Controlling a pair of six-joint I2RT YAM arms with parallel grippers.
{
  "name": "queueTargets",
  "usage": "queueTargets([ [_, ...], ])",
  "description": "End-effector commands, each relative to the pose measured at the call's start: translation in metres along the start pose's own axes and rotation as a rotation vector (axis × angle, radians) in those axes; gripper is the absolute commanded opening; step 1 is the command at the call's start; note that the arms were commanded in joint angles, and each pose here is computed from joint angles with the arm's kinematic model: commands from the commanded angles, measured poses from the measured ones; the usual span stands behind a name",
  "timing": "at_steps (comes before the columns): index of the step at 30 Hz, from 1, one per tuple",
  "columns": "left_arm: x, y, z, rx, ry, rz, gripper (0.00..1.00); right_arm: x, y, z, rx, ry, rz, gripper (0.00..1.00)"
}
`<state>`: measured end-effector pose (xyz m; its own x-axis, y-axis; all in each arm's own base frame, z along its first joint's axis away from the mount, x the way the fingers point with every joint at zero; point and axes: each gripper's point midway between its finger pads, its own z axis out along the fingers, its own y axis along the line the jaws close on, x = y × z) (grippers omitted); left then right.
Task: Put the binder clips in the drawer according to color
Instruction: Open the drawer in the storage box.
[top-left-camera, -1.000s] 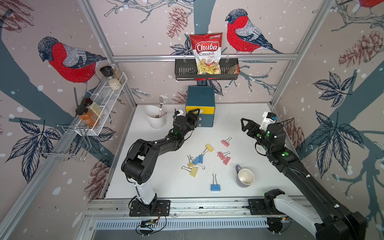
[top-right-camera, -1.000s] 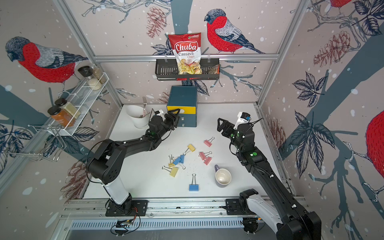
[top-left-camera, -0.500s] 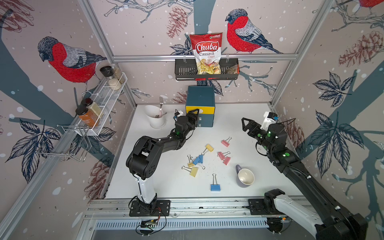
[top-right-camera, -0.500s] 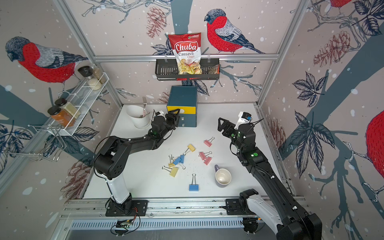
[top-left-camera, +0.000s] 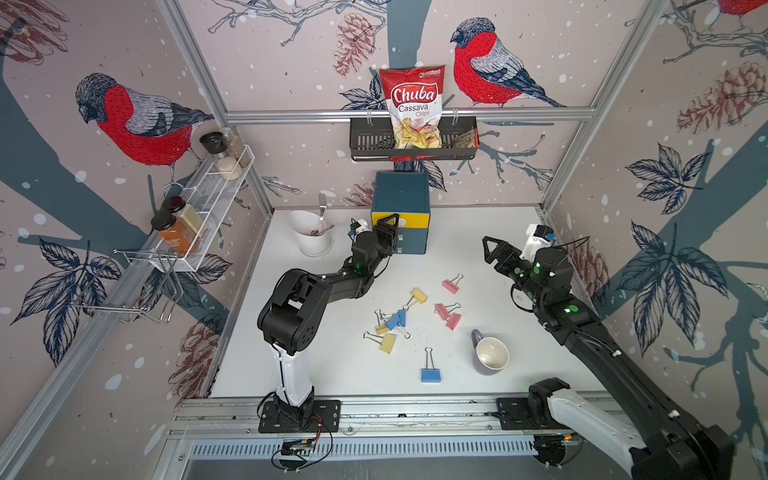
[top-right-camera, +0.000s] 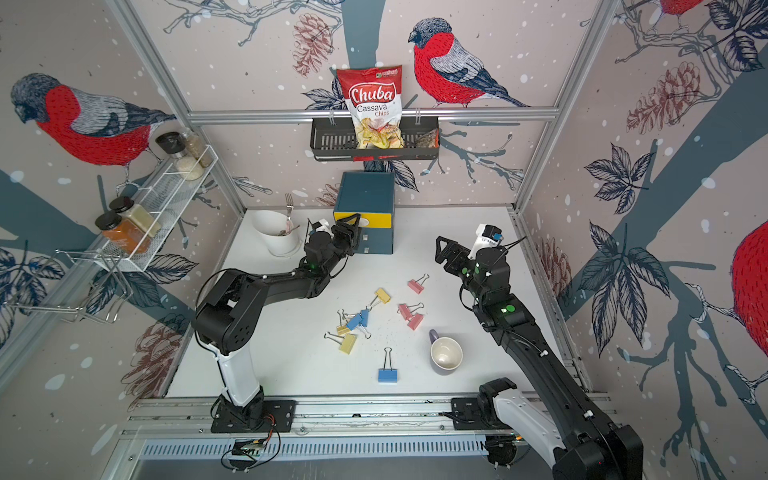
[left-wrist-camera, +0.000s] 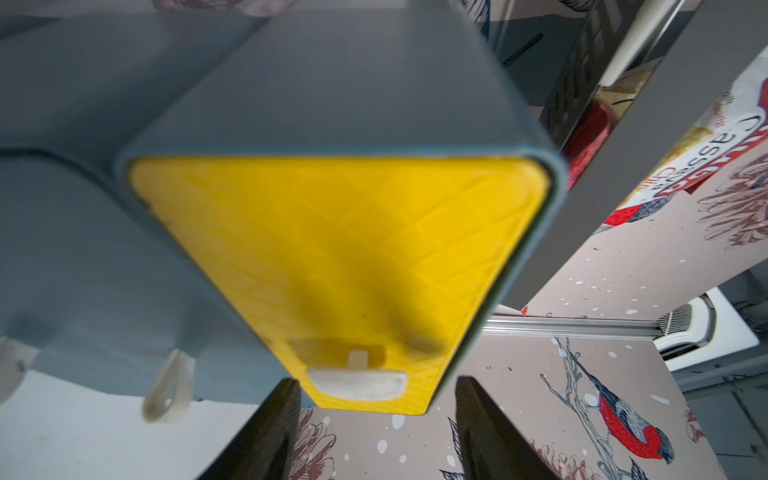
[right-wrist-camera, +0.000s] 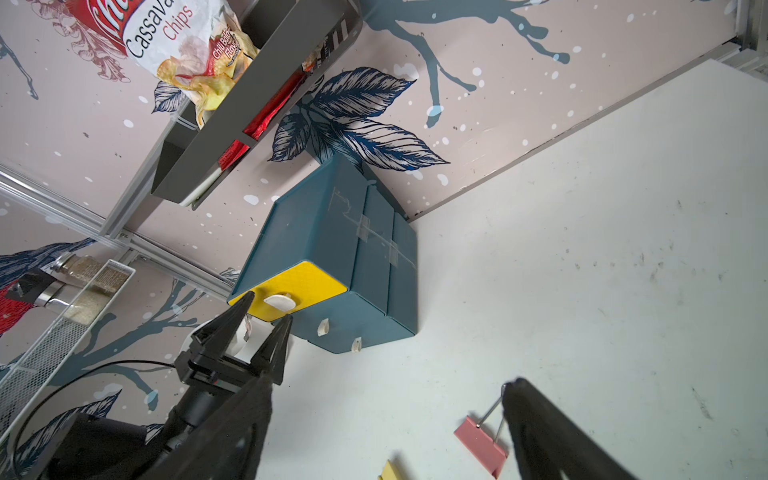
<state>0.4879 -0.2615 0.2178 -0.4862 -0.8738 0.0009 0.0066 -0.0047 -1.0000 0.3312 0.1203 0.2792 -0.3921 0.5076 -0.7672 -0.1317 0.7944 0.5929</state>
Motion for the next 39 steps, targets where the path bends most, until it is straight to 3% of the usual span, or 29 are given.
queueTargets([
  [1, 0.000, -0.008, 0.005, 0.043, -0.006, 0.000, 0.62, 0.001, 0.002, 0.000, -0.012, 0.002, 0.004, 0.92],
  [15, -0.002, 0.004, 0.013, 0.000, -0.020, -0.010, 0.59, 0.000, 0.003, 0.001, -0.016, 0.002, 0.004, 0.92],
  [23, -0.005, 0.010, 0.014, -0.016, -0.038, -0.012, 0.47, 0.002, 0.002, 0.001, -0.015, 0.005, 0.005, 0.92],
  [39, -0.007, 0.010, 0.003, -0.052, -0.069, -0.020, 0.40, 0.008, -0.007, 0.005, 0.031, 0.024, -0.002, 0.89],
])
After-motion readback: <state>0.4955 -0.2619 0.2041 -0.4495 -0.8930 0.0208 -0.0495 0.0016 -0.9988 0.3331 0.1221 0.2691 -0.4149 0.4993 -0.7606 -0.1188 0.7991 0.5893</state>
